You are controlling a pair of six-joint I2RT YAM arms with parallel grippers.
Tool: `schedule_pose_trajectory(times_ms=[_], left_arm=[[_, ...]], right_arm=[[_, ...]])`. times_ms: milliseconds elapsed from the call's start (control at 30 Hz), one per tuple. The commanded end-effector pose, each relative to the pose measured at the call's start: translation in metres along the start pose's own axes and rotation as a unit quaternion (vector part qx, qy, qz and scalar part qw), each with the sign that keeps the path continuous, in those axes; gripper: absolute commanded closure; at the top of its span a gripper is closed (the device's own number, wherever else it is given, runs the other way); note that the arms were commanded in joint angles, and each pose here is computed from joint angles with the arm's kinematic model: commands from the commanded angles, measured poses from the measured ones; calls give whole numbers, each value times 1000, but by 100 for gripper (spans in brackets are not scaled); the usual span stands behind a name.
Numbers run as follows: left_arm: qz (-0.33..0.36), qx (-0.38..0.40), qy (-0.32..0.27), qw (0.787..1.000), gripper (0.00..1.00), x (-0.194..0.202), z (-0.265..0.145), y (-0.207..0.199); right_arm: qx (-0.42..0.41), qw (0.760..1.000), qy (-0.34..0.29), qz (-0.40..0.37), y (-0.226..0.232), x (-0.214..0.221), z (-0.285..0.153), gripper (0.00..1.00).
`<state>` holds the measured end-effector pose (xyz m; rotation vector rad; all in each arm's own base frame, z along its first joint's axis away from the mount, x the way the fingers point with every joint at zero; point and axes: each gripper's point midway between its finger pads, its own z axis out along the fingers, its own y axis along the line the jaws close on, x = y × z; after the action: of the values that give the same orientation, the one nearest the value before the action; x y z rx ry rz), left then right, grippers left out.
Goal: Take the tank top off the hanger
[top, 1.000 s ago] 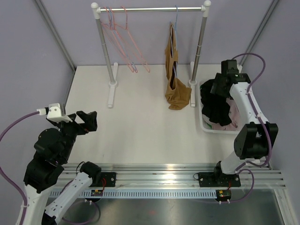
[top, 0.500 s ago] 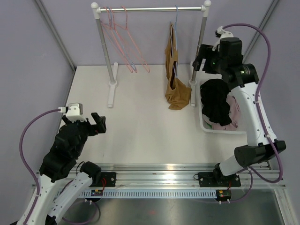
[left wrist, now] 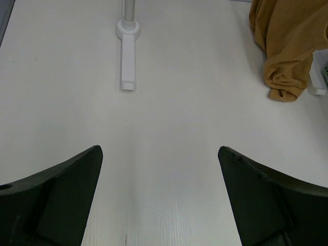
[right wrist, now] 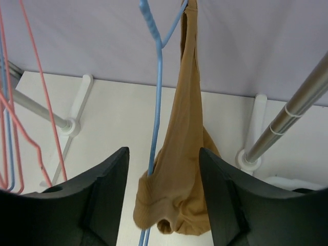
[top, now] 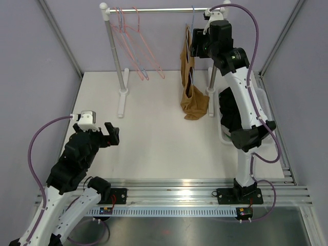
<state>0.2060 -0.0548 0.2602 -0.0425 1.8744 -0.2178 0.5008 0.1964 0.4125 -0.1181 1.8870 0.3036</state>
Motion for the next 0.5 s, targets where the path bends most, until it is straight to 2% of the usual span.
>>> schedule_pose_trajectory(times_ms=[0,67,133,233,467], left_arm=[[3,20,-19,1000,1,-10,1,-8],[3,22,-20,1000,1,-10,1,-8],[5,24,-16,1000,1,-9,2,-9],[5,27,-15,1000,1,-9,2,-10],[7,35,-10,999,1,-7,4,-13]], right_arm=[[18,999,-4,-29,-5,-1,15,38],[15,999,-24,-33,-4,-11,19,43],[12,999,-33,-35,-2,-14,24,56],[11,998,-36,-42,-2,-15,30,71],[18,997,-46,-58,-5,-16,39,76]])
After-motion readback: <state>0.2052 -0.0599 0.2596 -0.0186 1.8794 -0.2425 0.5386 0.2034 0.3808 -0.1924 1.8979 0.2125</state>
